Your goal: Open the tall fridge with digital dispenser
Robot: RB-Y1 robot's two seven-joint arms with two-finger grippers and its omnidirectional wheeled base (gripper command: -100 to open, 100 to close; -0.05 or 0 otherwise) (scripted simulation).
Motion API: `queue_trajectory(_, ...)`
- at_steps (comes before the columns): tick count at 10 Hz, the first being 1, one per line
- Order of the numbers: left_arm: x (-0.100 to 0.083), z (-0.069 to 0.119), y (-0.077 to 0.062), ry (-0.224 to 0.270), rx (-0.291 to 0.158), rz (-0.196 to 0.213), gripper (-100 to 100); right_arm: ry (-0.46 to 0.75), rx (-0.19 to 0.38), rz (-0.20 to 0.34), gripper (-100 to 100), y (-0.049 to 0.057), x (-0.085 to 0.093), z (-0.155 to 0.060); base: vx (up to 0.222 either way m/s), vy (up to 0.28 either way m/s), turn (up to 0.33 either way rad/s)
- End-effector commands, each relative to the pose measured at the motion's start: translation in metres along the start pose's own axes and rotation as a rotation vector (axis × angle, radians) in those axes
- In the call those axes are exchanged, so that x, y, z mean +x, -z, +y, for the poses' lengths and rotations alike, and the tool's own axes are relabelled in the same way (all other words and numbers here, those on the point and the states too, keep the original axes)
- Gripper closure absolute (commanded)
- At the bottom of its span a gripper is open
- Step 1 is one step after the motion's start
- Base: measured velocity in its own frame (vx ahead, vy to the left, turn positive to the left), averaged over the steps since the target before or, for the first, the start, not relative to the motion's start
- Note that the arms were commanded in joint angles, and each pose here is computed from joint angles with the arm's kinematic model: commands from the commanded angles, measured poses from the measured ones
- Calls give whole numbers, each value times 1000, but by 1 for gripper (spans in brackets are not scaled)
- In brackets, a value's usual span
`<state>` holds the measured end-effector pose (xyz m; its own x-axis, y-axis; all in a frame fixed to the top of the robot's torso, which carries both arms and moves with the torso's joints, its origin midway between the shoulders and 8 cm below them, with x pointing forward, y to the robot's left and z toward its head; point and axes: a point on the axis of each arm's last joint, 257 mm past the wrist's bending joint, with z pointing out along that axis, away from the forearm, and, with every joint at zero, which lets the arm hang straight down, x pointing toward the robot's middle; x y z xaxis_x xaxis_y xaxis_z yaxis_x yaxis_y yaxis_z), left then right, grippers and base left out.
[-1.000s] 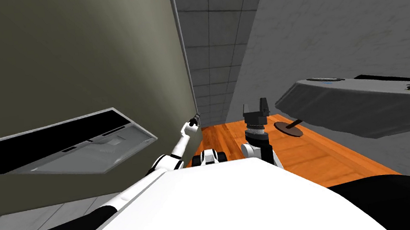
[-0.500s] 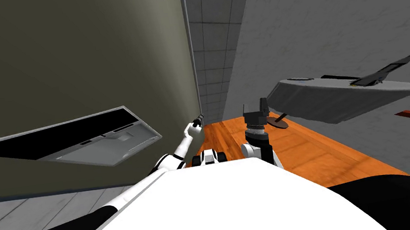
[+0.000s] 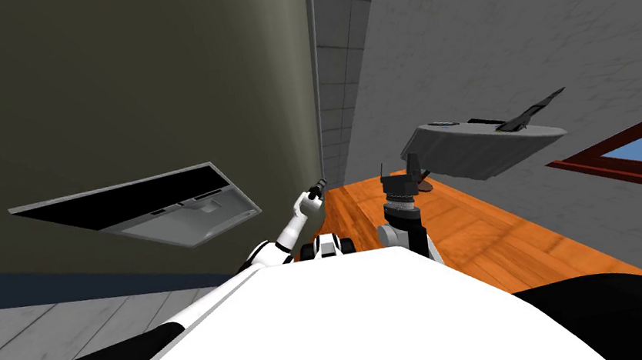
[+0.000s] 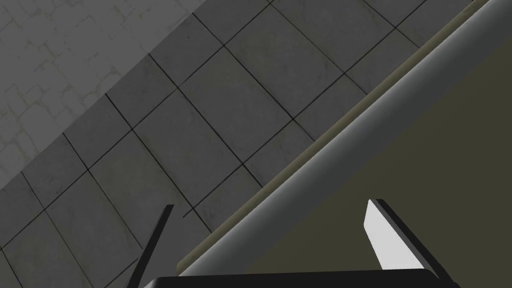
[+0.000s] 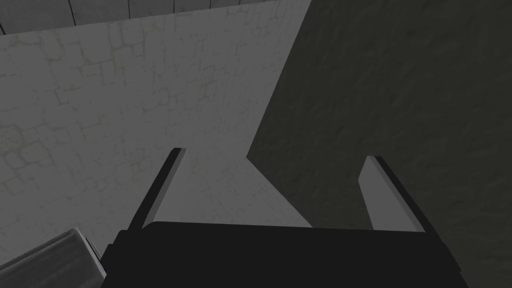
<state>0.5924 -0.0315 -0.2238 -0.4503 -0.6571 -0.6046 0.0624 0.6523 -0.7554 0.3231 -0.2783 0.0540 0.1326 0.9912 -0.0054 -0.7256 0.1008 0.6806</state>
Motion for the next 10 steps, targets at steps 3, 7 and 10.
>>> queue_trajectory(3, -13, -39, 0, 0, 4, 2, -100, 0, 0, 0, 0, 0, 0, 0, 35, 1, 13)
queue_trajectory(7, -17, -30, 1, -3, -32, 4, 0, 0, 0, 0, 0, 0, 0, 0, 10, 4, -3)
queue_trajectory(10, -18, -23, 1, -4, -45, 3, 0, 0, 0, 0, 0, 0, 0, 0, -1, -2, 4)
